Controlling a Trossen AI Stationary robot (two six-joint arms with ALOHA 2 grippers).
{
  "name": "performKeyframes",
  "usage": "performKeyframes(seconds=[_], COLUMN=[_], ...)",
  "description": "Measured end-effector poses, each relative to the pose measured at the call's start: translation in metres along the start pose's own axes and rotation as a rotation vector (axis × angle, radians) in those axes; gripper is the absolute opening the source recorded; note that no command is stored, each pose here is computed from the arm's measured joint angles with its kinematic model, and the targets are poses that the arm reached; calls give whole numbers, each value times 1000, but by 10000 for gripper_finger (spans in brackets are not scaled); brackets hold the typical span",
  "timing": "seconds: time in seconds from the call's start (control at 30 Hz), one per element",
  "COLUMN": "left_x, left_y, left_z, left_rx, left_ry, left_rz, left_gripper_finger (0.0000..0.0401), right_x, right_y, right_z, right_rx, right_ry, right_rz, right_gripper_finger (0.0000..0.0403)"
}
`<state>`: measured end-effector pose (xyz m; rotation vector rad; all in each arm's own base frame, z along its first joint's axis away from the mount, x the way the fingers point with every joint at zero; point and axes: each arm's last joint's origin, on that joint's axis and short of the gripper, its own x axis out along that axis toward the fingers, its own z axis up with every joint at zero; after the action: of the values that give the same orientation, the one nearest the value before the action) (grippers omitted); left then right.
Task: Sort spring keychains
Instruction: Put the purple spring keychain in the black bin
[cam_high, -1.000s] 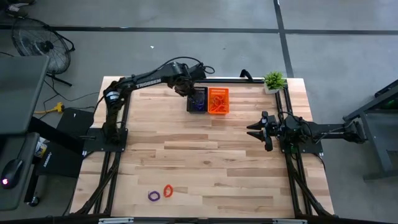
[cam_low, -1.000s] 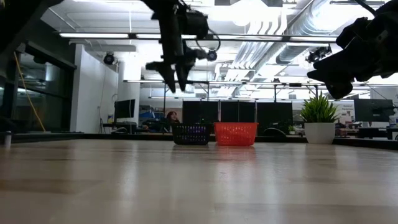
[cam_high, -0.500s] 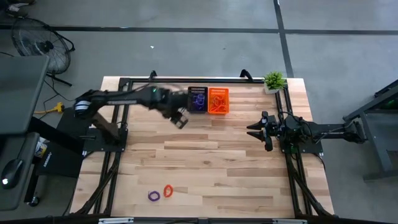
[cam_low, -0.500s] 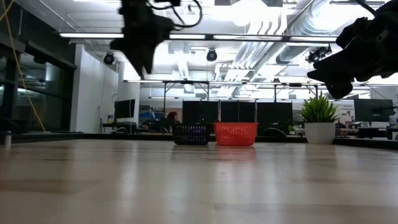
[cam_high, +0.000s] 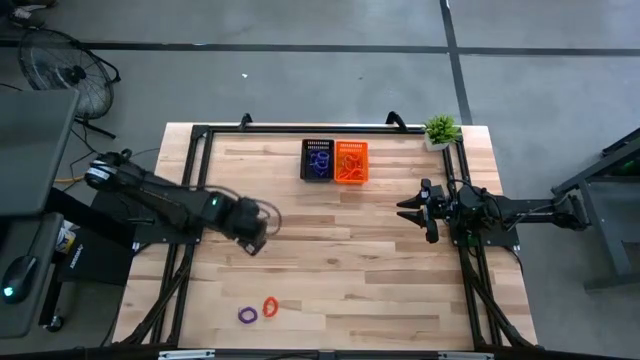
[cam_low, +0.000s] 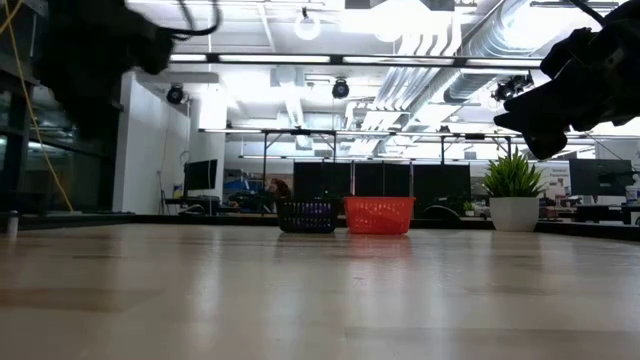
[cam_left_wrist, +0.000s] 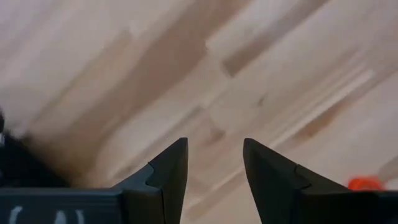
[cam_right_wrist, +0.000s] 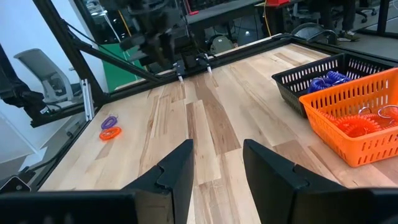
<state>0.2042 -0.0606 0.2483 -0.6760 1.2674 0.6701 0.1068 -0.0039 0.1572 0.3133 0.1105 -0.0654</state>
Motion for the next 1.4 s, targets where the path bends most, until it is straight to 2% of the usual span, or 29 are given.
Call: performKeyframes(seconds=[0.07,0.37,0.57,0.67,0.8,0.97,1.23,1.4], left_x=[1,3,15,27,46,62,66,76], left_y=[-2,-21,-39,-49,-66,-84,-108,-116], left_z=[-13,-60,-88,-99,-107,-111,-115,-118], left_rx=[5,19,101,182,306,412,598,669], left_ry=[17,32,93,139,214,244,252,277], left_rz=[9,-119,-141,-130,-169,-233,-231,-215], left_gripper_finger=[151,151,151,151,151,151,151,151], right_x=[0,0,0,0,0,0,0,0], right_y=[0,0,0,0,0,0,0,0], right_z=[0,0,0,0,0,0,0,0], right_rx=[0,0,0,0,0,0,0,0], right_ry=[0,0,0,0,-1,-1,0,0], right_rz=[1,0,0,0,0,0,0,0], right_gripper_finger=[134,134,134,134,134,134,134,134])
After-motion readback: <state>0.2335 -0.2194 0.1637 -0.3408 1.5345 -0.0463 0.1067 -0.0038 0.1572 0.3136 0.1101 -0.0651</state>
